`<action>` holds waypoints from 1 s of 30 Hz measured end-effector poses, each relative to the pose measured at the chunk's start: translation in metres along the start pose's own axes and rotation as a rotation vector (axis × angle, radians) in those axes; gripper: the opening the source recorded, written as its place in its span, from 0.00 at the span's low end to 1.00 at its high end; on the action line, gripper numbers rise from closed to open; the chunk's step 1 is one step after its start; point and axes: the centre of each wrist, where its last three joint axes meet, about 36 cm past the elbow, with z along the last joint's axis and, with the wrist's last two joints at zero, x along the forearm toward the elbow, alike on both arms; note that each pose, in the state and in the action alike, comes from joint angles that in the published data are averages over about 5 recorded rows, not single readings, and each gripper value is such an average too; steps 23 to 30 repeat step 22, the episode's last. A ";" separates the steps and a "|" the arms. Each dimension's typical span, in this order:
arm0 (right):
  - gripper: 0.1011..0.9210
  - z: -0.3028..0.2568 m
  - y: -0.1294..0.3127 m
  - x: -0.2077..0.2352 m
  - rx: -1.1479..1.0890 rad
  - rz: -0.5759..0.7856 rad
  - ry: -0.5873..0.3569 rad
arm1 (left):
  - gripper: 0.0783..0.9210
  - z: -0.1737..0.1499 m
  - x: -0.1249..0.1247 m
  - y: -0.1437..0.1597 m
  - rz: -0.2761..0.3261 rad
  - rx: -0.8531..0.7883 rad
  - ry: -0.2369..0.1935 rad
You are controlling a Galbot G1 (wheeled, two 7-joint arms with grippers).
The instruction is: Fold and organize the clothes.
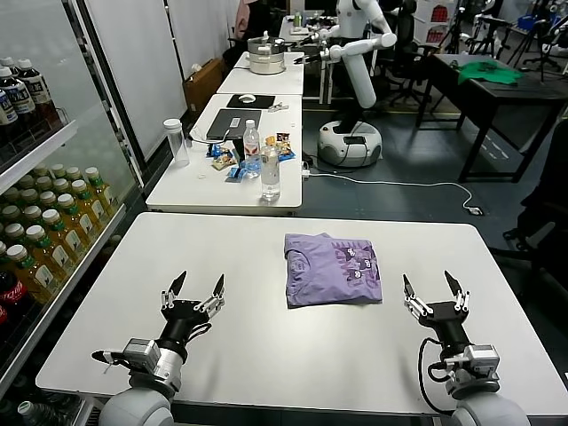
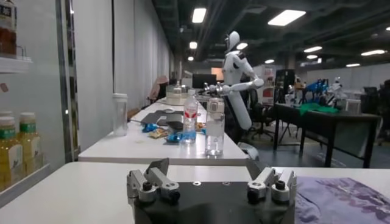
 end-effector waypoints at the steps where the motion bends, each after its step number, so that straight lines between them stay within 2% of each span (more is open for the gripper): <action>1: 0.88 0.000 0.001 0.002 0.002 0.002 -0.003 | 0.88 0.000 0.000 0.000 0.002 0.000 0.000; 30: 0.88 -0.011 0.007 0.019 0.024 0.049 -0.024 | 0.88 -0.001 0.003 -0.004 0.030 -0.004 -0.010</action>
